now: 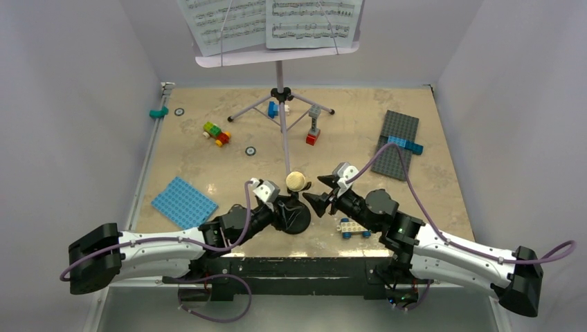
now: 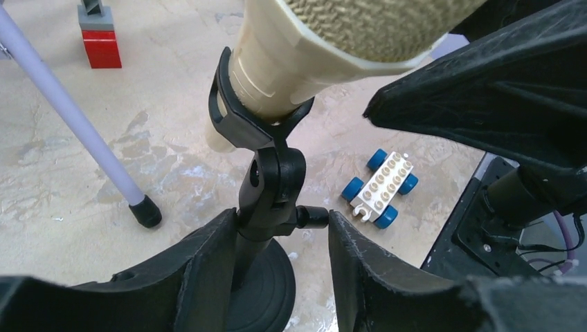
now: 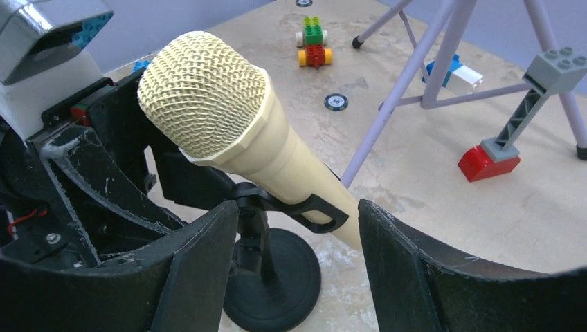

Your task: Pack up the instrument practice props

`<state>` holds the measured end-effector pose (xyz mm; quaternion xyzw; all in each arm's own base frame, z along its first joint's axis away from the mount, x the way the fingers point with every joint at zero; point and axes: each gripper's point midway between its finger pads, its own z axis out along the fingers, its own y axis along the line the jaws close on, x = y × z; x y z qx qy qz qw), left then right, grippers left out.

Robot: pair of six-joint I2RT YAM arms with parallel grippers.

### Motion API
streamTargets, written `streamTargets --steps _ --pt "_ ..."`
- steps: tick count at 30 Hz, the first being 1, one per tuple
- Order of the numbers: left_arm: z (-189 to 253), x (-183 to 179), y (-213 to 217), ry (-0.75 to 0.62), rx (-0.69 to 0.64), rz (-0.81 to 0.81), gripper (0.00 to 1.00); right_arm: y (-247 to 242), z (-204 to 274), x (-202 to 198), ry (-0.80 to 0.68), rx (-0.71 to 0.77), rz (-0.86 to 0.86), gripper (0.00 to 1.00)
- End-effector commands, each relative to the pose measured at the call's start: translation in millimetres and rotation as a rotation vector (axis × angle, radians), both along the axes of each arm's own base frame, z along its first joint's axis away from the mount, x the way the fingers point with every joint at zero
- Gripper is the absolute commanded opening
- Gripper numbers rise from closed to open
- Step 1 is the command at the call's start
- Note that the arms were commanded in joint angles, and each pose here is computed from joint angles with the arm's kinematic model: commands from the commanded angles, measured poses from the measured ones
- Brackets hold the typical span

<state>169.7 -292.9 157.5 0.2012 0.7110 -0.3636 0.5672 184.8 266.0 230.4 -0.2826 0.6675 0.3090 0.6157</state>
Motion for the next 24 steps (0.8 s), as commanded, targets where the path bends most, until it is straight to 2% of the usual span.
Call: streamTargets --steps 1,9,13,15,17,19,24 --pt "32 9 -10 -0.053 -0.085 0.006 0.46 5 24 11 -0.138 0.035 -0.015 0.67" --pt "28 8 -8 -0.058 -0.062 0.002 0.2 20 29 19 -0.214 0.03 -0.001 0.66" --pt "26 8 -5 -0.057 -0.05 0.007 0.17 22 27 27 -0.221 0.017 -0.031 0.66" --pt "24 8 -3 -0.055 -0.042 0.01 0.23 20 25 30 -0.219 0.018 -0.057 0.68" --pt "24 7 -1 -0.052 -0.041 0.009 0.41 16 25 32 -0.214 0.021 -0.078 0.69" --pt "25 7 0 -0.051 -0.042 0.014 0.5 12 24 33 -0.206 0.023 -0.093 0.7" --pt "33 9 -2 -0.057 -0.047 0.021 0.6 5 16 28 -0.158 0.019 -0.098 0.72"
